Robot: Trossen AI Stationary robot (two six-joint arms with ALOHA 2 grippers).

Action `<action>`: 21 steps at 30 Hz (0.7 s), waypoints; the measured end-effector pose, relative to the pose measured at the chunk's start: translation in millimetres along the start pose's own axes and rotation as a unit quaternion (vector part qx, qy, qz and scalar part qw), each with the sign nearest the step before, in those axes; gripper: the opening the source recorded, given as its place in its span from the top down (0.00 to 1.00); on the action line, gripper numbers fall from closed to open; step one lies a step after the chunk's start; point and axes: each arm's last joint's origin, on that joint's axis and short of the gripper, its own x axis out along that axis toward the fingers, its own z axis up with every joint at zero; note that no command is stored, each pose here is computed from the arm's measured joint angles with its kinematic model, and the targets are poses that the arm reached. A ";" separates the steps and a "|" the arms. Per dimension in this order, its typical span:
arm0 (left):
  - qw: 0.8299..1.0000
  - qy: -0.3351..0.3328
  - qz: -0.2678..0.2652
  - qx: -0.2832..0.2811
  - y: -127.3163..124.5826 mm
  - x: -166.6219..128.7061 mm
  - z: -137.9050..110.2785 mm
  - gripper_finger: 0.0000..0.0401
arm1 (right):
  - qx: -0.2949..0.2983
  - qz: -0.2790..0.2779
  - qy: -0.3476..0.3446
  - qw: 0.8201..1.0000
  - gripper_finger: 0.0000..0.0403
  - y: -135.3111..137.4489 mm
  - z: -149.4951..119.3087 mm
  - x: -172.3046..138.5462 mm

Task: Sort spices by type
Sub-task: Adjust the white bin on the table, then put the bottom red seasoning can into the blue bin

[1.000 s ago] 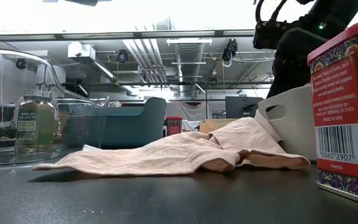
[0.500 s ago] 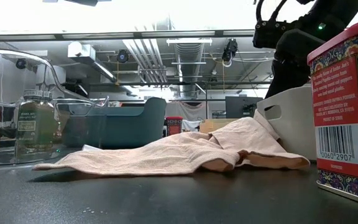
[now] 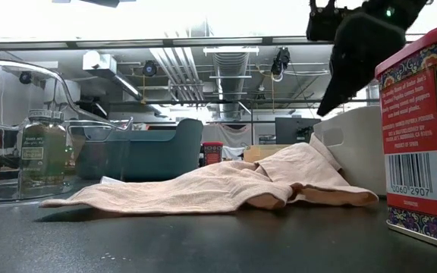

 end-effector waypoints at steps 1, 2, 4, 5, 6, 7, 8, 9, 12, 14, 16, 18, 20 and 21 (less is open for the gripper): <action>1.000 0.000 0.000 -0.001 0.0 0.0 0.0 0.59 | -0.003 0.004 -0.003 1.000 0.97 2.2 2.2 -3.2; 1.000 0.000 0.000 -0.001 -0.1 0.0 0.1 0.59 | -0.009 0.008 -0.005 1.000 0.97 4.7 3.9 -6.4; 1.000 0.000 0.000 -0.002 -0.1 0.0 0.1 0.59 | -0.022 0.018 -0.012 1.000 0.97 10.6 7.5 -13.8; 1.000 0.000 0.000 -0.003 -0.1 0.0 0.1 0.59 | -0.029 0.026 -0.019 0.999 0.97 14.3 9.4 -17.6; 1.000 0.000 0.000 -0.005 -0.1 0.0 0.1 0.59 | -0.036 0.033 -0.024 0.999 0.97 17.9 11.0 -21.5; 1.000 0.000 0.000 -0.008 -0.1 0.0 0.1 0.59 | -0.043 0.039 -0.029 0.998 0.97 21.5 11.7 -25.3; 1.000 0.000 -0.001 -0.010 -0.1 0.0 0.1 0.59 | -0.050 0.046 -0.033 0.997 0.97 25.4 12.0 -29.2; 1.000 0.001 -0.004 -0.012 -0.4 0.0 0.3 0.59 | -0.056 0.054 -0.037 0.996 0.97 29.4 12.0 -33.3; 0.999 0.004 -0.021 -0.024 -2.2 0.0 1.7 0.59 | -0.081 0.076 -0.049 0.993 0.97 41.6 10.1 -45.6; 0.999 0.005 -0.032 -0.031 -4.5 0.3 2.7 0.59 | -0.096 0.089 -0.053 0.990 0.97 49.0 6.4 -52.3; 0.999 0.006 -0.037 -0.035 -7.3 1.1 3.1 0.59 | -0.108 0.101 -0.055 0.988 0.97 55.5 1.7 -58.2; 0.998 0.005 -0.043 -0.043 -11.2 2.2 3.8 0.59 | -0.120 0.113 -0.058 0.985 0.97 62.2 -3.7 -64.2; 0.998 0.003 -0.047 -0.049 -15.8 3.7 4.4 0.59 | -0.133 0.124 -0.060 0.982 0.97 68.0 -9.5 -69.3; 0.998 0.002 -0.048 -0.050 -18.3 4.5 4.5 0.59 | -0.137 0.129 -0.061 0.980 0.97 71.0 -12.4 -71.7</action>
